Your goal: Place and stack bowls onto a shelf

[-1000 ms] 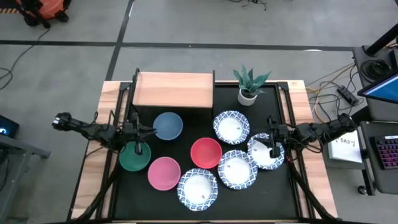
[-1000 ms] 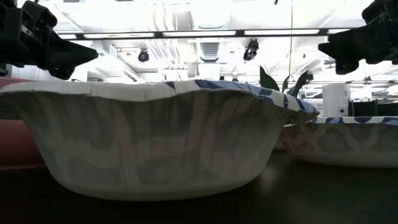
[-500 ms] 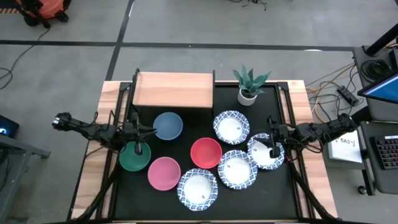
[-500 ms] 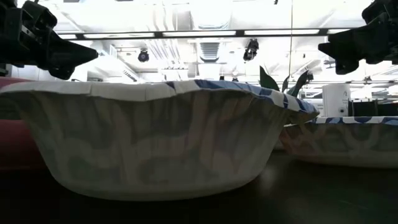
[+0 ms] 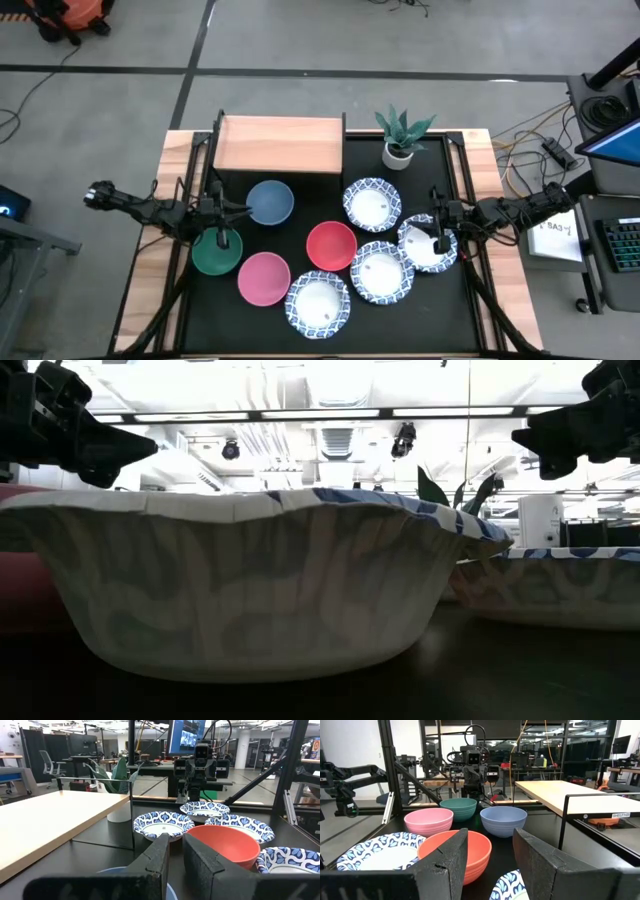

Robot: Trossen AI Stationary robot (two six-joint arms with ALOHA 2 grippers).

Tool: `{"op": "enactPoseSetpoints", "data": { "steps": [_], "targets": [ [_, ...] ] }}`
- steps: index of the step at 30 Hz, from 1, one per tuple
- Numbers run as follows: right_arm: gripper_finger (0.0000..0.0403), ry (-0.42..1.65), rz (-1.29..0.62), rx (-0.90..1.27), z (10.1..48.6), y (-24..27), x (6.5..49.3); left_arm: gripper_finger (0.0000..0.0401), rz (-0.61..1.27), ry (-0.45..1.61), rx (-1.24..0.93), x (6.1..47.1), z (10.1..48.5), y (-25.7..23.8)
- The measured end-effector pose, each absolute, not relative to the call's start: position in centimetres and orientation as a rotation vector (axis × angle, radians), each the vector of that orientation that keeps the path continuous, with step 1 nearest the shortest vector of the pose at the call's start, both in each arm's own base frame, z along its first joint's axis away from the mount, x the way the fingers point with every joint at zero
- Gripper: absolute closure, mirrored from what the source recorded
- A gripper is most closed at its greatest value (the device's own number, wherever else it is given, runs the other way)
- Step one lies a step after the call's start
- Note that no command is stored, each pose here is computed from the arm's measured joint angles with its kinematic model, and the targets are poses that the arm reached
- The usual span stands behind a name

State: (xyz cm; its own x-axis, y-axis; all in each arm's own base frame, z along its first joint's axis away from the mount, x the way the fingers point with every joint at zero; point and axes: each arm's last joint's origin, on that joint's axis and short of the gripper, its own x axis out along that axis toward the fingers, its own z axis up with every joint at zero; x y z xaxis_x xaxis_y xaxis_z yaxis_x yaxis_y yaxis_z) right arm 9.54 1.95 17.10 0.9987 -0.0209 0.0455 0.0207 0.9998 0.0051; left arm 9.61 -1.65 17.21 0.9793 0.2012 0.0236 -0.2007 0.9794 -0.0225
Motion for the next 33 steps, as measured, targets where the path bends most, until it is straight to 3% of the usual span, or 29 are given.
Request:
{"op": "enactPoseSetpoints", "data": {
  "steps": [7,15,21,33],
  "targets": [
    [0.0254,-0.053,-0.024,-0.082,17.2,1.9,9.5,0.0363,0.206,-0.06,-0.048,9.6,17.5,-1.6],
    [0.0254,-0.117,-0.072,0.077,19.1,1.7,9.4,0.0363,0.159,-0.437,-0.421,8.7,21.0,-1.3],
    [0.0254,-0.095,-0.244,0.108,22.8,1.5,10.0,0.0363,0.196,-0.497,-0.302,8.4,21.7,-1.2],
    [0.0254,0.36,-0.273,0.036,28.3,2.8,14.4,0.0363,0.025,-0.469,-0.378,9.0,21.5,-1.8]
  ]
}}
